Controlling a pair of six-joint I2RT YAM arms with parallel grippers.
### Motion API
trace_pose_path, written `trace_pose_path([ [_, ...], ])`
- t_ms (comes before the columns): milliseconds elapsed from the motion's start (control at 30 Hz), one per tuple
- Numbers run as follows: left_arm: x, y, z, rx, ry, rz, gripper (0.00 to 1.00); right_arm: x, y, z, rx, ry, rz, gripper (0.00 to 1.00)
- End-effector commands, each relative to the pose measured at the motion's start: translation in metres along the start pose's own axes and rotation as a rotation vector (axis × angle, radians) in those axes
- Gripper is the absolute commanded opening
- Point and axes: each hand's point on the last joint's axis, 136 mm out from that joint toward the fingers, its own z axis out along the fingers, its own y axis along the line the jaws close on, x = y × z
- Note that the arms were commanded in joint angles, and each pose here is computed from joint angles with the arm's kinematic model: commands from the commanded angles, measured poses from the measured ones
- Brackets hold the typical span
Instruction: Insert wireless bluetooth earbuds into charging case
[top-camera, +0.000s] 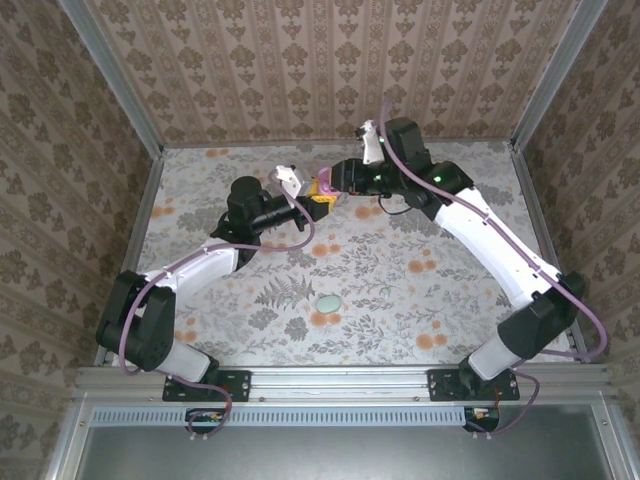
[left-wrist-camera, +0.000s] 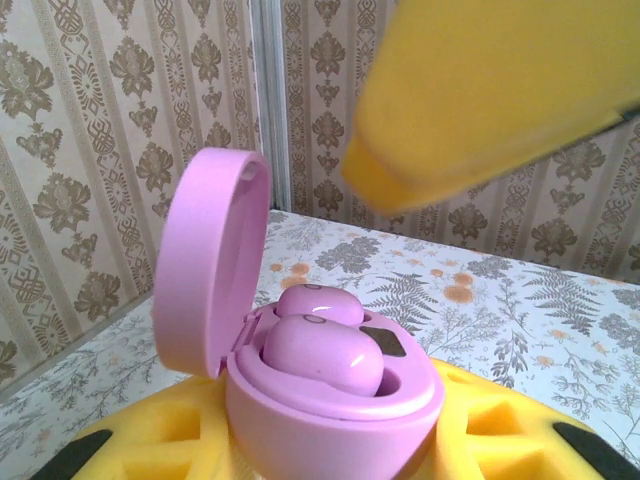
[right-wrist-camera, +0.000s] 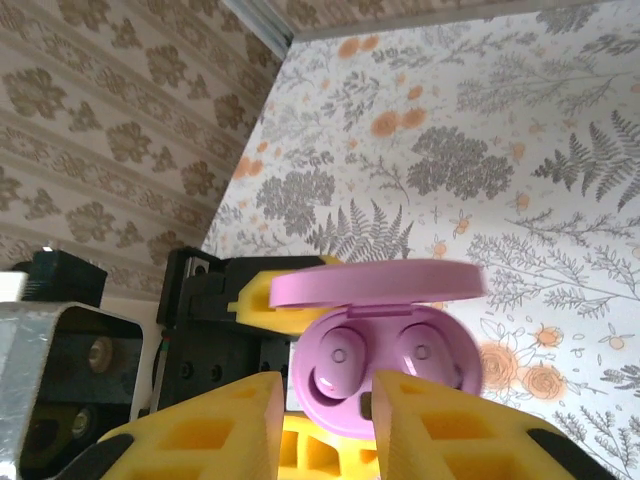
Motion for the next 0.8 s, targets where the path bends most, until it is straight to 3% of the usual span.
trace_pose_path([
  [0,-0.018,-0.006,-0.001,0.032,-0.053,0.033,0.33,-0.024,0.015,-0.032,-0.101,-0.123,-0.02,0.33],
  [233,-0.027,-0.02,0.006,0.107,-0.061,0.08,0.33,-0.051,-0.034,-0.049,-0.058,-0.183,0.174,0.45],
  [500,-0.036,-0.028,0.013,0.139,-0.069,0.101,0.33,-0.051,-0.022,-0.019,-0.209,-0.056,0.246,0.51],
  [767,-0.042,-0.02,0.018,0.105,-0.081,0.084,0.33,-0.028,-0.021,-0.006,-0.228,0.054,0.241,0.53],
])
